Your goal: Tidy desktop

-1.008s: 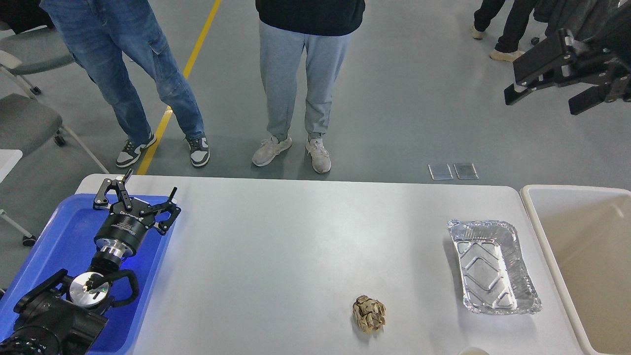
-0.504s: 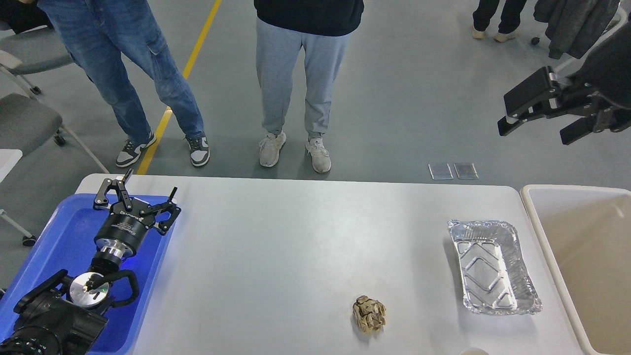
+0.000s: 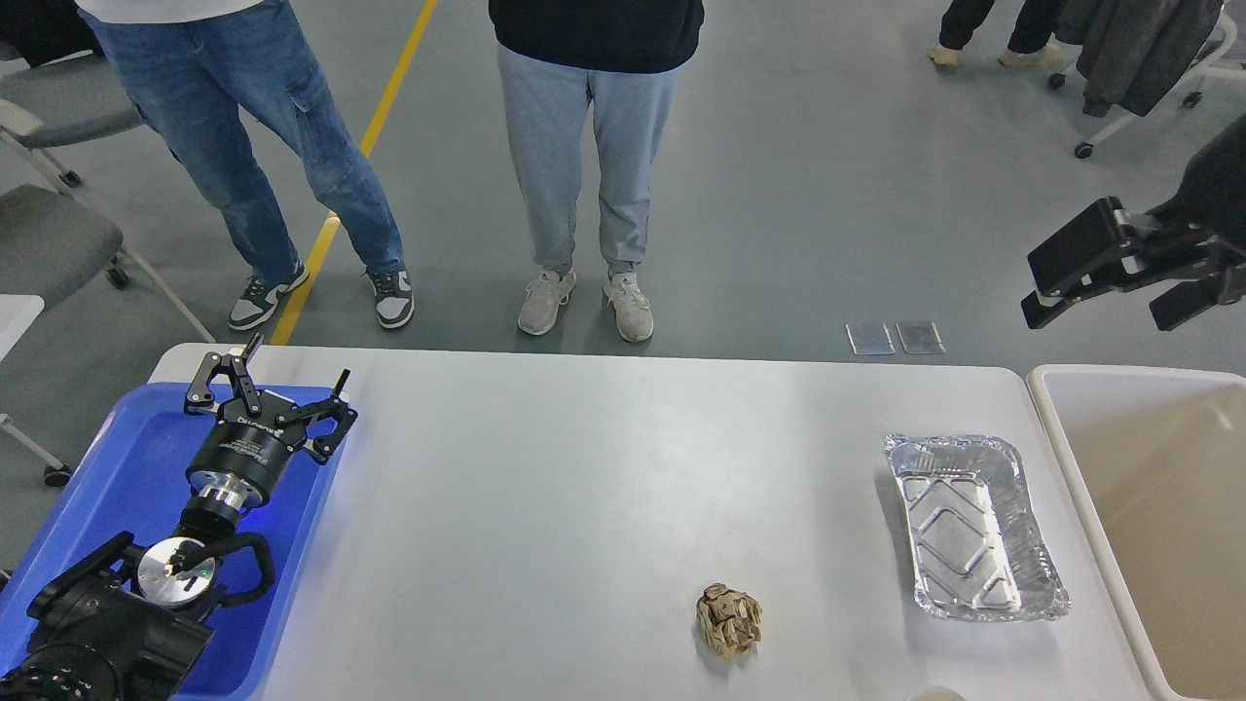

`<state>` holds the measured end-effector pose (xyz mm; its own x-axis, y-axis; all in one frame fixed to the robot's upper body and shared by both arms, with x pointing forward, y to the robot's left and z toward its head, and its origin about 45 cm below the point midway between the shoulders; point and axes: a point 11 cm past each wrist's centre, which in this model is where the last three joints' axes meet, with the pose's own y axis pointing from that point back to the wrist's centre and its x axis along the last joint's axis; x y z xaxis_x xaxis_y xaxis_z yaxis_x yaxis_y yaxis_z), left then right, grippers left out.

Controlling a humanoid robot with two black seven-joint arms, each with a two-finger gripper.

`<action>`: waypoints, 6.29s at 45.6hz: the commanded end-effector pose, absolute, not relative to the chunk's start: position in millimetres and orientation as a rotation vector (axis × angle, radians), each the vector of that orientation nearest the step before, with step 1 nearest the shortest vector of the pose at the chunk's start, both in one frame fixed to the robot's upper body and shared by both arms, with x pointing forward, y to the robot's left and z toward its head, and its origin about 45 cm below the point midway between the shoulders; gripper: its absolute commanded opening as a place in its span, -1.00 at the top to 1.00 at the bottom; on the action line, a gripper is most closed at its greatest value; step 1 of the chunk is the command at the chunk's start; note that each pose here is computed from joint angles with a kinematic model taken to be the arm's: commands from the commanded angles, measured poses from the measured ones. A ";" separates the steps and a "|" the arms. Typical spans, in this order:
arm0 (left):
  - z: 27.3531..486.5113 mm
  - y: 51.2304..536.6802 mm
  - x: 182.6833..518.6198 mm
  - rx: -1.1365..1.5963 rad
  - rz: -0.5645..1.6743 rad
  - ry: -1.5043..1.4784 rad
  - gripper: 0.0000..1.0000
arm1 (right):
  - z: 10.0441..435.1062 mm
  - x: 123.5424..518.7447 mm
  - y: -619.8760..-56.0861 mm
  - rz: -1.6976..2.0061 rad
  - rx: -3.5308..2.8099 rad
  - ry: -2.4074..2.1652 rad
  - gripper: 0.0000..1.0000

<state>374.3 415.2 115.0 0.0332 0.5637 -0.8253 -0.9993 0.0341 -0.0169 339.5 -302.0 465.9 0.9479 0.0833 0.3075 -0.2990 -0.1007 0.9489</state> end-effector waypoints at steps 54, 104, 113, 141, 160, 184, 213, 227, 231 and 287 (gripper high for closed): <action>114.9 415.7 373.9 -0.752 1.397 0.754 -1.00 | 338.6 305.6 -335.3 -0.002 1.738 -0.018 -1.00; 114.6 414.9 374.0 -0.752 1.396 0.755 -1.00 | 232.5 284.2 -314.5 -0.073 1.752 0.000 -1.00; 114.6 414.9 374.0 -0.752 1.396 0.755 -1.00 | 222.9 263.6 -317.5 -0.188 1.739 0.102 -1.00; 114.6 414.9 374.0 -0.752 1.396 0.755 -1.00 | 161.8 255.0 -298.9 -0.263 1.823 0.132 -1.00; 114.6 414.9 374.0 -0.752 1.396 0.755 -1.00 | 150.2 262.9 -304.8 -0.239 1.820 0.099 -1.00; 114.6 414.9 374.0 -0.752 1.396 0.755 -1.00 | 144.7 257.9 -330.8 -0.142 1.717 0.165 -1.00; 114.6 414.9 374.0 -0.752 1.396 0.755 -1.00 | 134.5 240.5 -339.0 -0.185 1.704 0.200 -1.00; 114.6 414.9 374.0 -0.752 1.396 0.755 -1.00 | 134.7 243.0 -328.6 -0.213 1.743 0.172 -1.00; 114.6 414.9 374.0 -0.752 1.396 0.755 -1.00 | 133.9 243.1 -325.6 -0.214 1.754 0.171 -1.00; 114.6 414.9 374.0 -0.752 1.396 0.755 -1.00 | 128.2 237.9 -322.4 -0.277 1.758 0.144 1.00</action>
